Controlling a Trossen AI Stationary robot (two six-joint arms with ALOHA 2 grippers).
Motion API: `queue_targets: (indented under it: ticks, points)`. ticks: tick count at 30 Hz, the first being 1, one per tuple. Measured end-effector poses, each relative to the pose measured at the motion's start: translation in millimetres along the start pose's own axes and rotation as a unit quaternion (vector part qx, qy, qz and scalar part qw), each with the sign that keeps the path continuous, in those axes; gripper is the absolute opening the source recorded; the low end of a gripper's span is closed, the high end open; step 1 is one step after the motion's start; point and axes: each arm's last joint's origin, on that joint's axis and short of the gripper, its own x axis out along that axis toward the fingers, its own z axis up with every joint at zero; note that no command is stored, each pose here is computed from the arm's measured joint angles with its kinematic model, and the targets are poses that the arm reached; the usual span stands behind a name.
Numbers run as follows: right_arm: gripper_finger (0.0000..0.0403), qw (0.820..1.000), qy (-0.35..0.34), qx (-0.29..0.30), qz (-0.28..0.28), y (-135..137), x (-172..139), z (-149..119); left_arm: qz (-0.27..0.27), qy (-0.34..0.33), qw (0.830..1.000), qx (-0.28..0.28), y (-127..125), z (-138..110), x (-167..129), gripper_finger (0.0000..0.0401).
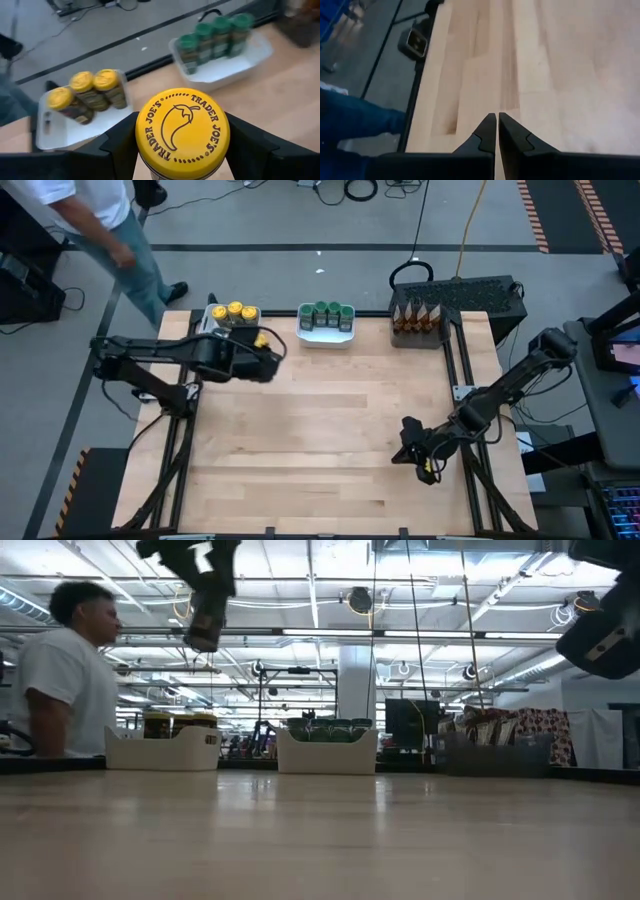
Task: Sort spices by type
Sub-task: Put the yellow seasoning bottle into the left white bin
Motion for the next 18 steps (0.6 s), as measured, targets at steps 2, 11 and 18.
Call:
queue_targets:
  ticks: [2,11,18]
  points:
    - [0.0,1.0,-0.008,0.009,-0.015,-3.3,-2.7,2.0,0.015,0.001,1.0,0.003,16.2,-5.3,7.7,0.024]
    - [0.0,0.993,-0.082,0.06,-0.065,-21.1,-4.1,22.9,0.04,-0.025,0.998,-0.041,91.1,-37.4,44.1,0.024]
    - [0.0,0.982,-0.14,0.109,-0.069,-34.3,-4.5,42.8,0.063,-0.046,0.997,-0.025,108.0,-54.6,87.5,0.024]
